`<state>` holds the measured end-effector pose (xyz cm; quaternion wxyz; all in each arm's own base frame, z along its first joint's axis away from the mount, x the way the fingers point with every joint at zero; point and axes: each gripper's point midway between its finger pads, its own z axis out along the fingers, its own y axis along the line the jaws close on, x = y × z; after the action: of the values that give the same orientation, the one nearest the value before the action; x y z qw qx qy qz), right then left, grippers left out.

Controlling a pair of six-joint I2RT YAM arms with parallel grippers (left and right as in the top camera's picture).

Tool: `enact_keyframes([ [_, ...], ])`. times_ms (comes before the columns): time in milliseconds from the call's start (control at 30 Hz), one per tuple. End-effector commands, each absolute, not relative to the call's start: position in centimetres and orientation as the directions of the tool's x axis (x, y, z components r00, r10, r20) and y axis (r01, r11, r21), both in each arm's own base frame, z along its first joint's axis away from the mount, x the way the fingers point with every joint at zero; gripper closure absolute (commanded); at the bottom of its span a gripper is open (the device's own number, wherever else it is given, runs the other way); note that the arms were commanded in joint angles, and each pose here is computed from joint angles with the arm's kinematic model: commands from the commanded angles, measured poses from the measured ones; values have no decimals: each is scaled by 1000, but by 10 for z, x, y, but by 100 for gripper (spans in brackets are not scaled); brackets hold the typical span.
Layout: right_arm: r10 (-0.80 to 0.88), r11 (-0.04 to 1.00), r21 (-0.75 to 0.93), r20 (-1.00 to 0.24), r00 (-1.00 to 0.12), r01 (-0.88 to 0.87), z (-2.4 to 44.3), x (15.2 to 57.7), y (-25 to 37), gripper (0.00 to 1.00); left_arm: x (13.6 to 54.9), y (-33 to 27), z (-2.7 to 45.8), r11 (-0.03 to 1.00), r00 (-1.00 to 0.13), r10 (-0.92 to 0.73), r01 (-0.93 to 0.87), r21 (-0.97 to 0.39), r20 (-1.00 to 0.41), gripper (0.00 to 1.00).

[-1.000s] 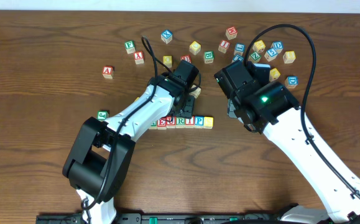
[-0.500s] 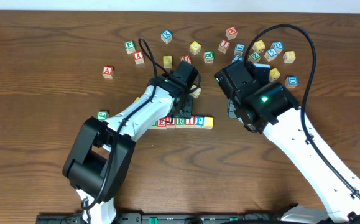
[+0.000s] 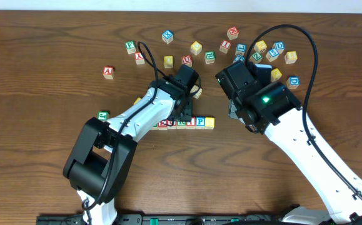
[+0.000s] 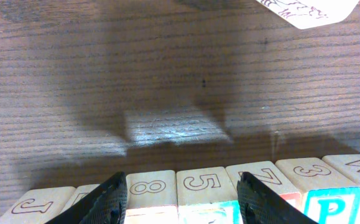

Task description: Spell out NEURIPS

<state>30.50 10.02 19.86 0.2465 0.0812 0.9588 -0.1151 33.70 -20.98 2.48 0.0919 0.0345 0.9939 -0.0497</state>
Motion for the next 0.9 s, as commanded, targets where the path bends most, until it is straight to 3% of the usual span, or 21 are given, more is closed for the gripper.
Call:
enact_keyframes([
  [0, 103, 961, -170, -512, -853, 219, 208, 307, 99, 26, 333, -208, 20, 995, -983, 57, 71, -74, -173, 44],
  [867, 103, 960, -172, -510, -854, 219, 208, 307, 98, 27, 338, -216, 22, 993, -972, 85, 101, -62, -218, 43],
])
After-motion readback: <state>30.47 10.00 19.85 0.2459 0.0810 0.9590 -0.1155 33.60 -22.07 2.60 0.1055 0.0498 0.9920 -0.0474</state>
